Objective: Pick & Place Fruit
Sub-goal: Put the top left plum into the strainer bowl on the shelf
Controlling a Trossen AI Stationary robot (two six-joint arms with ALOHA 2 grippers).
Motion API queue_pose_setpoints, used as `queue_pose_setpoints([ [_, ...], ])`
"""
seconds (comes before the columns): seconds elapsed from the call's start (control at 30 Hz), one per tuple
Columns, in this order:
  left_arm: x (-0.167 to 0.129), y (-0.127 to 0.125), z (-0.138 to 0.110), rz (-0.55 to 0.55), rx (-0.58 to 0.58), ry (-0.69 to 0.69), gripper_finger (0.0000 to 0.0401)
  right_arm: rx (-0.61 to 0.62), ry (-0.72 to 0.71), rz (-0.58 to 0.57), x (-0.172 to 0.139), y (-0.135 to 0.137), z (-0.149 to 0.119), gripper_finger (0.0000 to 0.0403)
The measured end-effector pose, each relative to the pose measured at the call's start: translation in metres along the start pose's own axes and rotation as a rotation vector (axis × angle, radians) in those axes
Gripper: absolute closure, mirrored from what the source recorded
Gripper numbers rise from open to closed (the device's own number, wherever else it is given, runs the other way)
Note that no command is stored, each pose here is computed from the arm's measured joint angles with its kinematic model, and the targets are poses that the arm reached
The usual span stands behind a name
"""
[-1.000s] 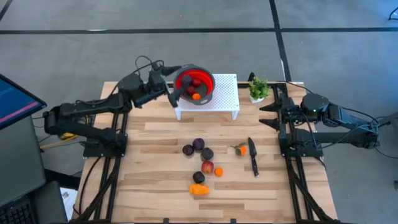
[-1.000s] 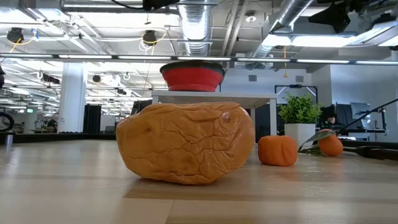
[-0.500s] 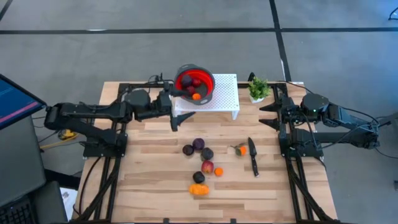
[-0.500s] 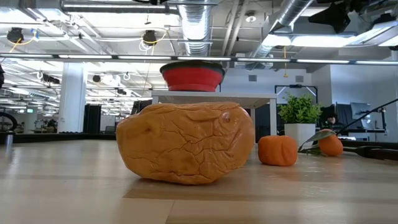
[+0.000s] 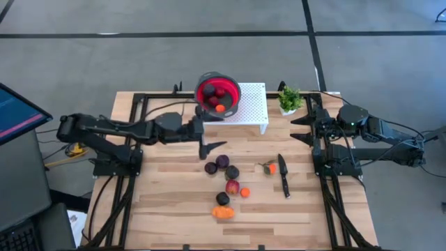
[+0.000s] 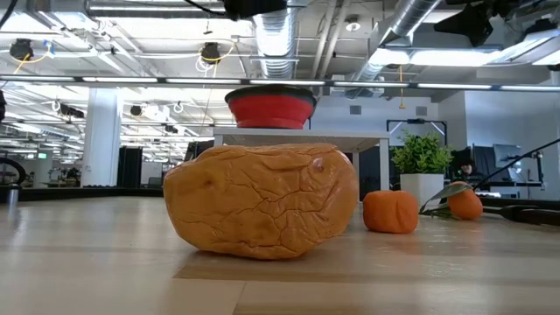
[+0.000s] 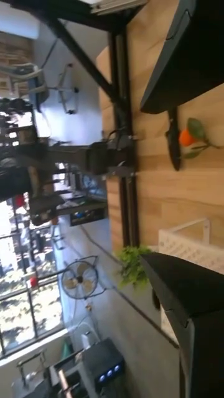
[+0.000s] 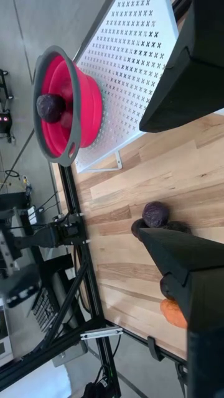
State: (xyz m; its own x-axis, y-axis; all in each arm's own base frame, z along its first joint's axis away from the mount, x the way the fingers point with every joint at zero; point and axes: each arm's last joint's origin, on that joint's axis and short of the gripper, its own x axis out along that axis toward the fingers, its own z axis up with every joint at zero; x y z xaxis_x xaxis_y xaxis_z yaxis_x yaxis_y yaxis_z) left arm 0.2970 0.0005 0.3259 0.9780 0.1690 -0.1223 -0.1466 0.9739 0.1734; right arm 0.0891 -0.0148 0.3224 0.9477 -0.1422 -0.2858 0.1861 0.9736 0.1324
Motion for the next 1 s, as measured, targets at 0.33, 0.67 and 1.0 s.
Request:
queue_pose_setpoints([
  [0.33, 0.024, -0.014, -0.026, -0.033, 0.023, 0.103, 0.0022, 0.0, 0.0, 0.0, 0.0, 0.0, 0.0, 0.0143],
  [0.67, 0.027, -0.017, -0.03, -0.023, 0.028, 0.119, 0.0022, 0.0, 0.0, 0.0, 0.0, 0.0, 0.0, 0.0143],
  [1.0, 0.024, -0.02, -0.042, -0.011, 0.062, 0.25, 0.0022, 0.0, 0.0, 0.0, 0.0, 0.0, 0.0, 0.0143],
])
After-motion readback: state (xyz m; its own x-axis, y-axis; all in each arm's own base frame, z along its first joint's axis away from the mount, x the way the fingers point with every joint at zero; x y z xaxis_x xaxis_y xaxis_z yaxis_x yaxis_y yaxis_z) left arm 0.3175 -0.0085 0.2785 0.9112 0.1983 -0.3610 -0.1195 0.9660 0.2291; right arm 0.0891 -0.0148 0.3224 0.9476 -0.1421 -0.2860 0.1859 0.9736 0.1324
